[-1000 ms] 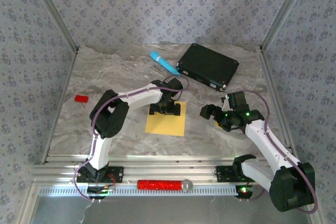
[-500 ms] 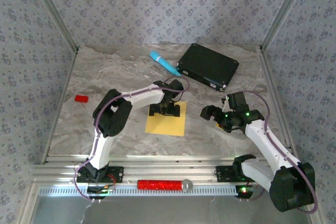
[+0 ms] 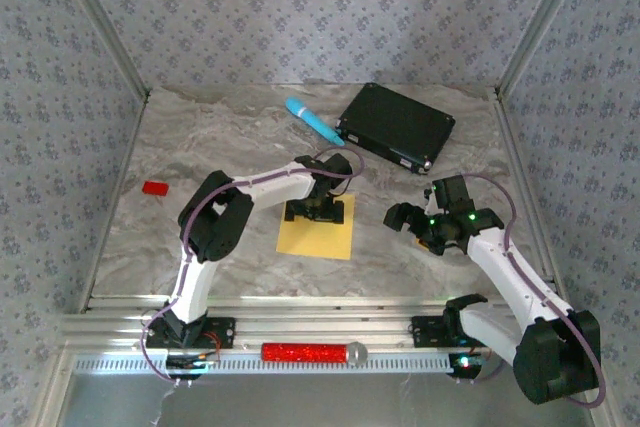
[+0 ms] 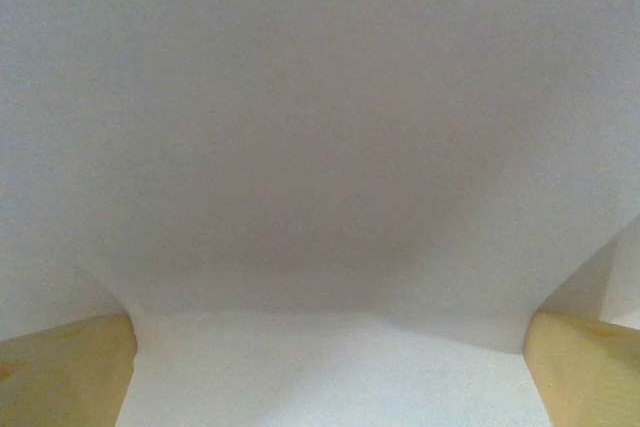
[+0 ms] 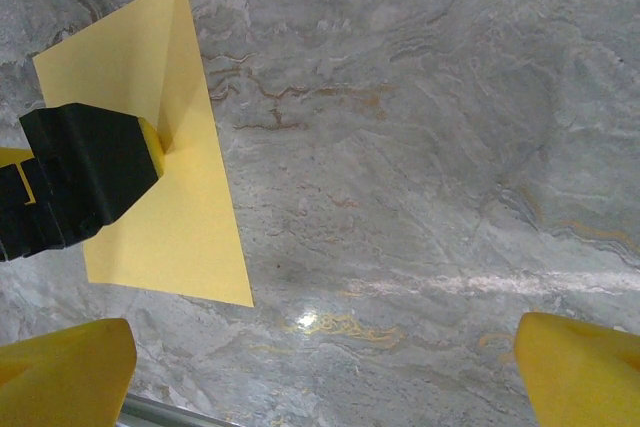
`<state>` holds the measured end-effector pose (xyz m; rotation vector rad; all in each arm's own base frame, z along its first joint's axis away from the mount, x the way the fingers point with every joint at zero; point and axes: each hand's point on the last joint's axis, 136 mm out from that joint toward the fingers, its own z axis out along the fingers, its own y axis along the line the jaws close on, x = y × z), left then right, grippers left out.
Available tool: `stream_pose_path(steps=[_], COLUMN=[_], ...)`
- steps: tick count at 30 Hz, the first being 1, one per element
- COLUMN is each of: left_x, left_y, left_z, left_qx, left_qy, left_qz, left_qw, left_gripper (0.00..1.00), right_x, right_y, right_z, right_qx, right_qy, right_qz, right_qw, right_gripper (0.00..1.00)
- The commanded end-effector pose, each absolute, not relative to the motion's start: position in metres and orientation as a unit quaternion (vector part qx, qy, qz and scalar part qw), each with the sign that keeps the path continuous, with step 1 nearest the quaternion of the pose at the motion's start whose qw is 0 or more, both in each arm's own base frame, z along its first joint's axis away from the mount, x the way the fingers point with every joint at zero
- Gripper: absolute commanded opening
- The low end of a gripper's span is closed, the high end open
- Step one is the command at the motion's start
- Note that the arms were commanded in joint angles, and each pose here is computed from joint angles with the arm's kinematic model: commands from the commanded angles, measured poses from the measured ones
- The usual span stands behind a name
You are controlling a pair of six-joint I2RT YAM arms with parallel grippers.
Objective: Fold a paper plane with a square sheet of paper (pick it up from the middle)
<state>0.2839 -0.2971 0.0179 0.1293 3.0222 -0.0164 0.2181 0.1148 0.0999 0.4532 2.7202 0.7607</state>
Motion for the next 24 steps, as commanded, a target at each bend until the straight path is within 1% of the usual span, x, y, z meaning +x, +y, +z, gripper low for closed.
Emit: stream_pose_path(steps=[1,15,17,21,22,24], left_x=[0.257,0.259,0.261,0.265,0.267,0.270], left_y=[-0.277,-0.286,-0.289,-0.295,-0.297,-0.300], left_z=[-0.033,-0.021,-0.017,-0.007,-0.005,0.000], left_qx=[0.057,0.066,0.067,0.069,0.071,0.069], left_qy=[0.997,0.998,0.998,0.997,0.996,0.995], left_qz=[0.051,0.017,0.010,-0.012,-0.019,-0.034], left_qw=[-0.005,0.012,0.018,0.037,0.044,0.059], left_gripper=[0.99,0.97,0.94,0.84,0.80,0.79], right_x=[0.218,0.216,0.217,0.219,0.220,0.221], right_y=[0.111,0.108,0.108,0.105,0.103,0.099], right_z=[0.107,0.108,0.109,0.111,0.111,0.114], right_qx=[0.155,0.164,0.165,0.176,0.186,0.198], right_qy=[0.944,0.944,0.943,0.941,0.940,0.938], right_qz=[0.252,0.247,0.247,0.242,0.236,0.230], right_qw=[0.144,0.147,0.149,0.158,0.160,0.168], right_gripper=[0.99,0.99,0.99,0.99,0.99,0.99])
